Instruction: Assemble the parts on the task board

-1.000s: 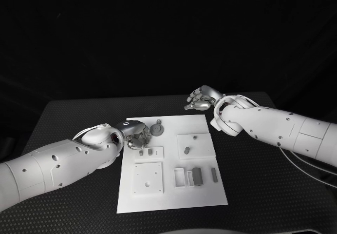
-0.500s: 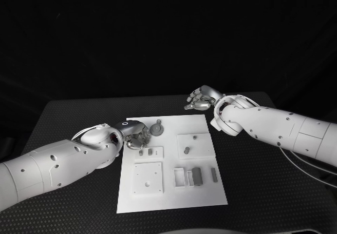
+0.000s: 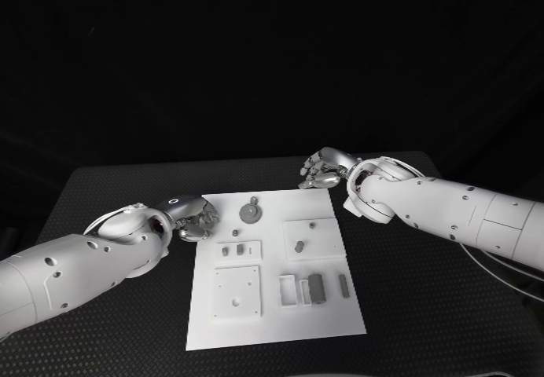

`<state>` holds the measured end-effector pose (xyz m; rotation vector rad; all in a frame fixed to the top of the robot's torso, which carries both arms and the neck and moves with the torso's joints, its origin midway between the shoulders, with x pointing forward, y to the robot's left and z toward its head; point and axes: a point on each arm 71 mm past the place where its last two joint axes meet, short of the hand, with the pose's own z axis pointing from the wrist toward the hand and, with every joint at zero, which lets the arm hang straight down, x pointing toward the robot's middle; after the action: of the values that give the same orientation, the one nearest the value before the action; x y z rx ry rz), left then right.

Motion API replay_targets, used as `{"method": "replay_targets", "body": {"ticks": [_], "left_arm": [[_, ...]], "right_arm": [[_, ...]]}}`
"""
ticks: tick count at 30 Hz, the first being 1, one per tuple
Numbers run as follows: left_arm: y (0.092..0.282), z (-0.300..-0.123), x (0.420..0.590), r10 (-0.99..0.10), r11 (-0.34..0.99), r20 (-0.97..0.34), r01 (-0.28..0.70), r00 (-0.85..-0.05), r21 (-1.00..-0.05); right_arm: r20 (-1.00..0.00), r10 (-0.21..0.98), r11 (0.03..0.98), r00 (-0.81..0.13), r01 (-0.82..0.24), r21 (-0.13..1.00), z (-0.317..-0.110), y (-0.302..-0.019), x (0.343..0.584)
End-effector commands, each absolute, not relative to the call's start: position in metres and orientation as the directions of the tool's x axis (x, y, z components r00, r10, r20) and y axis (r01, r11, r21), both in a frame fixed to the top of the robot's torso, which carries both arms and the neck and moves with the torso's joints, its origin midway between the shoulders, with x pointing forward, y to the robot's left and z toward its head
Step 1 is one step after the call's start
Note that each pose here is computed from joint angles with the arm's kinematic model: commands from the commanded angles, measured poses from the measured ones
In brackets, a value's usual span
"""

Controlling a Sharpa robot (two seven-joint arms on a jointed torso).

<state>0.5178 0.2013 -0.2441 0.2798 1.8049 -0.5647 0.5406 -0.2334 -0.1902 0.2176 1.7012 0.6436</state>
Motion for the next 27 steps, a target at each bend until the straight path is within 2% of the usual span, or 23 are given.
{"method": "replay_targets", "body": {"ticks": [1,5,8,11,15,19,27], "left_arm": [[0.216,-0.239,0.521,-0.191,0.865,-0.929,0.392,-0.318,-0.312],[0.237,-0.234,0.524,-0.242,0.875,-0.922,0.343,-0.302,-0.342],[0.258,-0.233,0.526,-0.406,0.845,-0.853,0.221,-0.329,-0.487],[0.275,-0.235,0.529,-0.633,0.723,-0.693,0.054,-0.345,-0.689],[0.286,-0.235,0.528,-0.793,0.552,-0.506,-0.049,-0.339,-0.833],[0.290,-0.233,0.527,-0.864,0.430,-0.384,-0.080,-0.325,-0.899],[0.290,-0.232,0.524,-0.879,0.386,-0.342,-0.074,-0.333,-0.919]], "right_arm": [[-0.901,0.332,0.848,-0.278,-0.329,0.415,-0.193,-0.230,0.535],[-0.928,0.259,0.861,-0.267,-0.371,0.347,-0.195,-0.234,0.531],[-0.954,0.175,0.870,-0.243,-0.416,0.266,-0.199,-0.237,0.524],[-0.964,0.121,0.873,-0.236,-0.437,0.217,-0.203,-0.240,0.518],[-0.973,0.063,0.869,-0.221,-0.468,0.163,-0.207,-0.239,0.511],[-0.977,0.015,0.861,-0.214,-0.494,0.122,-0.212,-0.236,0.502],[-0.976,-0.053,0.852,-0.212,-0.519,0.066,-0.219,-0.234,0.491]]}}
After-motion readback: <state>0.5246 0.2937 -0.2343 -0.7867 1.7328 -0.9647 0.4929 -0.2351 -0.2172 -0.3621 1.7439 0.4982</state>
